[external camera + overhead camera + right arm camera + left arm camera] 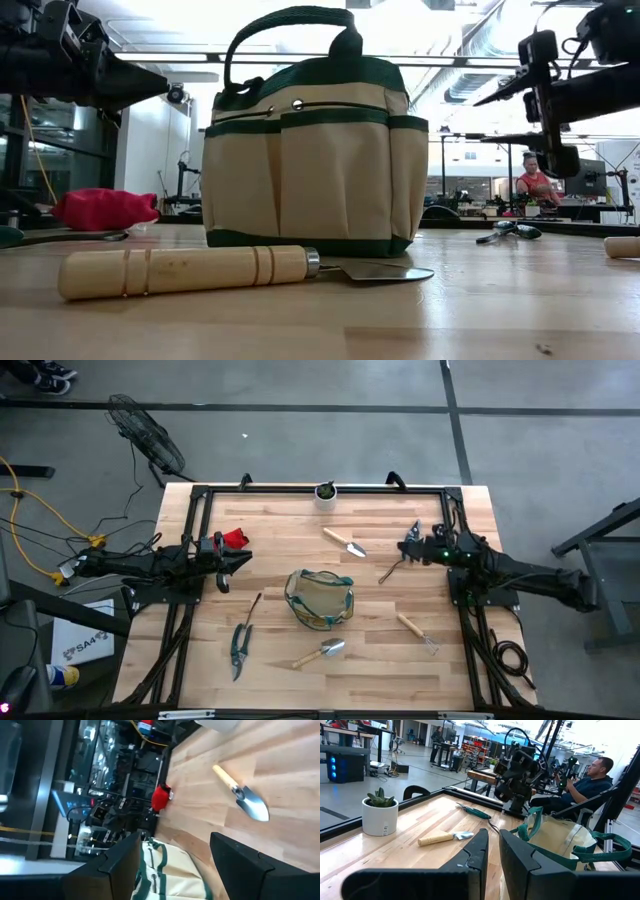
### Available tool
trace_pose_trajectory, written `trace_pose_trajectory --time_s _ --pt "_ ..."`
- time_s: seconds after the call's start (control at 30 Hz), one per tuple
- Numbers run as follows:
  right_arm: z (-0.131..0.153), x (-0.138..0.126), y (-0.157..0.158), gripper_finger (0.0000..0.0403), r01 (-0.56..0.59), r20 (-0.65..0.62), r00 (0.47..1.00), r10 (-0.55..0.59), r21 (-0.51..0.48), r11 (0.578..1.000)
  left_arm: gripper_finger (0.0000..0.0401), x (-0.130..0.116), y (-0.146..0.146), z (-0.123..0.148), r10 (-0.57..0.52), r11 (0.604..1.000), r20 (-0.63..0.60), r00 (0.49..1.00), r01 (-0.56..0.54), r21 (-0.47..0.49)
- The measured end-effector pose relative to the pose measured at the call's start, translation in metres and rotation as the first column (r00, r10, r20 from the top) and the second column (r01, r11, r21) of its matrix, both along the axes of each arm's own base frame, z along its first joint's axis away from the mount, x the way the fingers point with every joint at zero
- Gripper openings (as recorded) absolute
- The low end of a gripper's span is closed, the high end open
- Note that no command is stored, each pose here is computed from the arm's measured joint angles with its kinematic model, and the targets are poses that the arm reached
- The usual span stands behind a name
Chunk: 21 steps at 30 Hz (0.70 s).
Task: Pick & Place Garden tools in Gardening bag
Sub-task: Put the green shear scissors into the gardening bag
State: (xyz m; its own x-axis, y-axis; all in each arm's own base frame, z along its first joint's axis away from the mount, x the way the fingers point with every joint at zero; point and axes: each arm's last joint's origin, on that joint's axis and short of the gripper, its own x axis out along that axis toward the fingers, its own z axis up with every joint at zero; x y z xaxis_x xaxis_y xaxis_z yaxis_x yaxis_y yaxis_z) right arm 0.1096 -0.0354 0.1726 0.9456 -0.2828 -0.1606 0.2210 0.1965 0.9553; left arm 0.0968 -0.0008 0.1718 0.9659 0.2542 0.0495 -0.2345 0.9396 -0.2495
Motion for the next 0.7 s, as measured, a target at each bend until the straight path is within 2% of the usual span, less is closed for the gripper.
trace_pose_trajectory --time_s 0.13,0.3,0.5,0.7 --pt "0.009 0.006 0.001 0.0231 0.006 -0.033 0.999 -0.005 0.033 0.999 0.0045 0.000 0.000 0.000 0.000 1.000 0.000 1.000 0.000 0.000" --pt "0.029 0.013 0.003 0.0231 0.045 -0.184 0.982 -0.036 0.043 0.998 0.0045 0.000 0.000 0.000 0.000 1.000 0.000 1.000 0.000 0.000" --pt "0.044 0.016 0.004 0.0231 0.138 -0.448 0.893 -0.048 0.172 0.975 0.0045 0.000 0.000 0.000 0.000 1.000 0.000 1.000 0.000 0.000" --pt "0.042 0.029 0.006 0.0231 0.198 -0.550 0.835 -0.013 0.278 0.940 0.0045 0.000 0.000 0.000 0.000 1.000 0.000 1.000 0.000 0.000"
